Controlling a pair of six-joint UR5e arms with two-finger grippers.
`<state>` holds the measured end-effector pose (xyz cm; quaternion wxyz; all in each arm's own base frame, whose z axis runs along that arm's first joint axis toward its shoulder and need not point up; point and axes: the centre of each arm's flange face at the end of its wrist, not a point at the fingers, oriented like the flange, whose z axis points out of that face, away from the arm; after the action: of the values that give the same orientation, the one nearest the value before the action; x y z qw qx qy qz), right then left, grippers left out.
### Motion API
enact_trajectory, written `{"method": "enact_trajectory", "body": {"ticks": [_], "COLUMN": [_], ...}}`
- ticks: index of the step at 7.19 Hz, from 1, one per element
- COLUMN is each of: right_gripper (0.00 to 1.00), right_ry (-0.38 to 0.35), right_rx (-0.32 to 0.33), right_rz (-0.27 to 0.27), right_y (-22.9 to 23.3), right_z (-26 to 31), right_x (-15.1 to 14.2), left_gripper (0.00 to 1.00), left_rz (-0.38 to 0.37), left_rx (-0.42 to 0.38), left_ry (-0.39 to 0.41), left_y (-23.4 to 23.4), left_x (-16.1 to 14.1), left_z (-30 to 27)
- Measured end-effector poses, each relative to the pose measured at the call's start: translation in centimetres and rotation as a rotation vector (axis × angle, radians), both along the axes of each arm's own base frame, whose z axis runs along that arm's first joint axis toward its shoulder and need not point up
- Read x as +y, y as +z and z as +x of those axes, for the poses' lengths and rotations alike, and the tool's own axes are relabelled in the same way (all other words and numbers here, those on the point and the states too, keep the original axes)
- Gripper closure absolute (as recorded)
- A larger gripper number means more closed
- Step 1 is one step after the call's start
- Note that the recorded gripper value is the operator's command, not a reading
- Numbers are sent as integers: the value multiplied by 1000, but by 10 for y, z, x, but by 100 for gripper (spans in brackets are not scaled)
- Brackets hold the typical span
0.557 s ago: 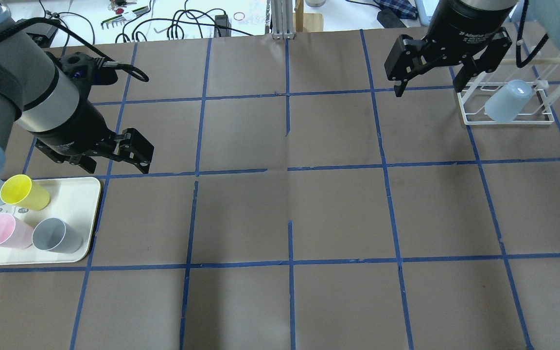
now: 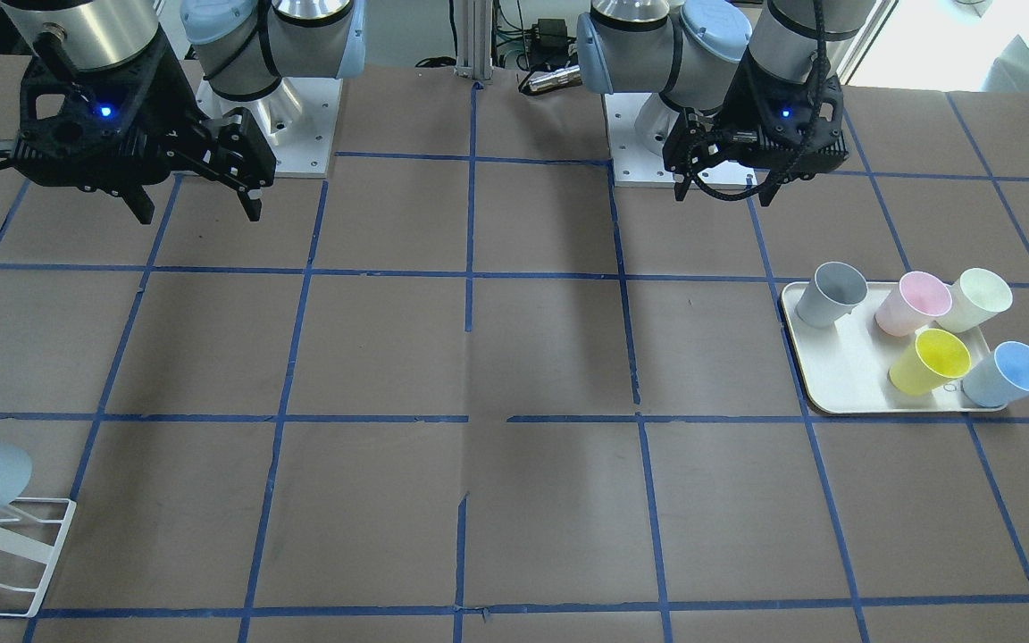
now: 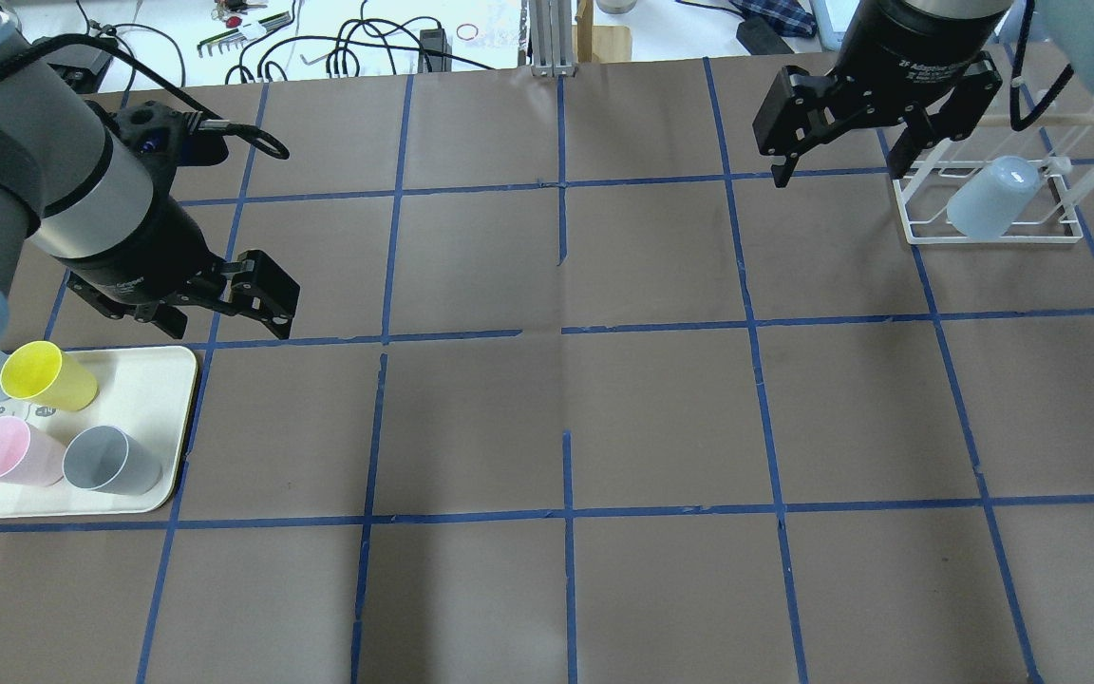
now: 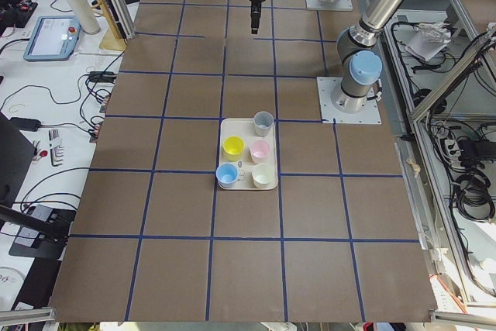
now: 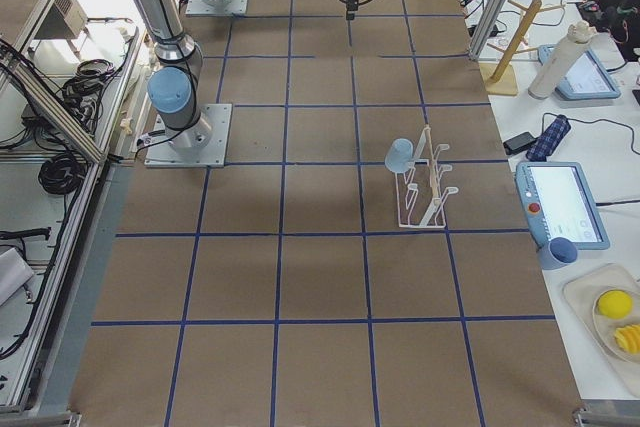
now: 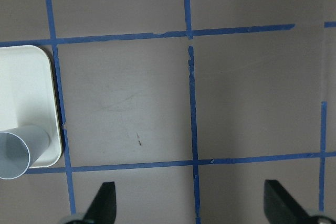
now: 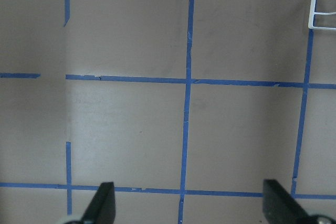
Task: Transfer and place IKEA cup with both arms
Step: 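Move the right gripper down toward the light blue cup on the wire rack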
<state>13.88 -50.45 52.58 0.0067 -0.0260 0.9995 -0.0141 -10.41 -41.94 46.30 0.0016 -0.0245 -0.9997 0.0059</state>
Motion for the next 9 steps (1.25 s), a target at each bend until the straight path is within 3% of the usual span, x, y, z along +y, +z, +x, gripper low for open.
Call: {"method": "enact_trajectory", "body": {"ticks": [2,4,9], "right_gripper": [0,0,0], "right_ry": [-13,-29,115], "right_rx": [-1,-1,11], "right_rz": [-3,16,2], "right_y": [-7,-43,-135], "right_z": [-40,-104,-249], "right_x": [-19,-58,-118], "left_gripper": [0,0,0], "left_rz": [-1,-2,-1], "left_rx": [1,0,-1], "left_ry": [-1,-3,-8], "left_y": [1,1,0], "left_x": [0,1,6], "left_z": [0,0,0]}}
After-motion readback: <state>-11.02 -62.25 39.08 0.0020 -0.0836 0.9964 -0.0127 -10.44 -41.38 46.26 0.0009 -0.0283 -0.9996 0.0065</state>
